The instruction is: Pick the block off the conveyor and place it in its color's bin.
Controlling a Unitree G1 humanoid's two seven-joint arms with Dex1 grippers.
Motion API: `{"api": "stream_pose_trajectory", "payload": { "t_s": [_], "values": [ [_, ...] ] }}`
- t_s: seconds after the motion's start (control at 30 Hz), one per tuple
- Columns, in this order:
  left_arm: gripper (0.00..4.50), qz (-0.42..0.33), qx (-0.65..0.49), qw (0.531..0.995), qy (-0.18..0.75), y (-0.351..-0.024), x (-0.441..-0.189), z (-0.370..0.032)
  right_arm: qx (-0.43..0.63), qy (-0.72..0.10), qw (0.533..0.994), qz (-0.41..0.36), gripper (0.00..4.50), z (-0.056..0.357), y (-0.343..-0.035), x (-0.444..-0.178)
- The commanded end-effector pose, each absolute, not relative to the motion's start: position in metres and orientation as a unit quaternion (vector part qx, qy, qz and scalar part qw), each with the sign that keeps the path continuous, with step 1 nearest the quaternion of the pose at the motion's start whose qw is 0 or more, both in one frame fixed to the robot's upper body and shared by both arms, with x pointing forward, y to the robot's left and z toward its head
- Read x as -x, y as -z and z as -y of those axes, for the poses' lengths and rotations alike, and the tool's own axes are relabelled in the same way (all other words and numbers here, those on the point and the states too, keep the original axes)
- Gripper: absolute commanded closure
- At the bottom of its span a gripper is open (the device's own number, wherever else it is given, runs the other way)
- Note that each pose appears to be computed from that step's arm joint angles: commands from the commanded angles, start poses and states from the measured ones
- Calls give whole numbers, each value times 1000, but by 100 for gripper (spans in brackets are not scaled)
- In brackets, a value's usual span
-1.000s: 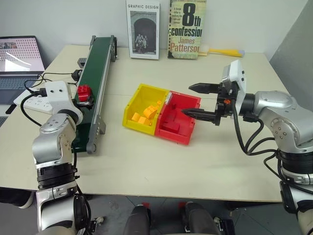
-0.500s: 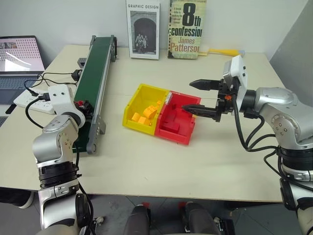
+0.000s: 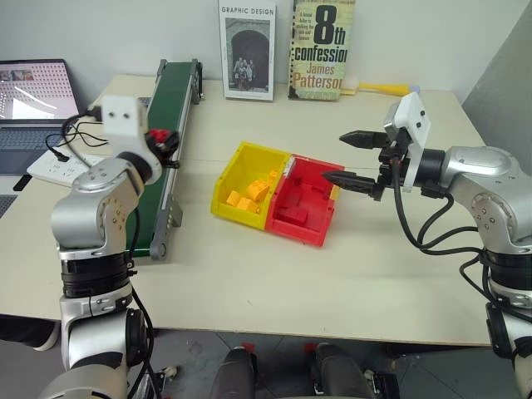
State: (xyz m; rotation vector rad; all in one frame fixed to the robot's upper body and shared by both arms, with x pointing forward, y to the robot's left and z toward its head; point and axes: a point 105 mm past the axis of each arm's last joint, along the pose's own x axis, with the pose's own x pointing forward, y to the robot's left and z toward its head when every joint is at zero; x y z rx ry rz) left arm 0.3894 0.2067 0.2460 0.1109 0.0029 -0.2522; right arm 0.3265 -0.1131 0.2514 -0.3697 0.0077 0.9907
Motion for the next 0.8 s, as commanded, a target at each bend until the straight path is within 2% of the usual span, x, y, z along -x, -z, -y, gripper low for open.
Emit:
{"api": "stream_pose_trajectory", "payload": {
  "t_s": [0.03, 0.13, 0.3, 0.47, 0.53, 0.57, 0.67, 0.8],
  "values": [
    [296, 22, -85, 951, 297, -262, -380, -135, 188, -451, 872, 9, 0, 122, -260, -311],
    [296, 12, -99, 912, 397, -256, -375, -89, 189, -439, 878, -3, 0, 127, -254, -303],
    [296, -17, -126, 850, 511, -234, -360, -51, 190, -430, 882, -19, 0, 132, -246, -295],
    [296, -31, -166, 830, 532, -211, -369, -37, 193, -423, 885, -33, 0, 135, -240, -289],
    [225, -31, -170, 831, 529, -207, -377, -36, 191, -420, 887, -34, 0, 136, -239, -288],
    [218, -28, -166, 832, 529, -208, -379, -35, 190, -418, 887, -35, 0, 136, -239, -287],
    [147, -20, -161, 831, 531, -214, -383, -34, 188, -416, 889, -36, 0, 136, -238, -287],
    [82, -13, -159, 831, 532, -225, -384, -44, 188, -415, 890, -36, 0, 137, -237, -288]
  ]
}}
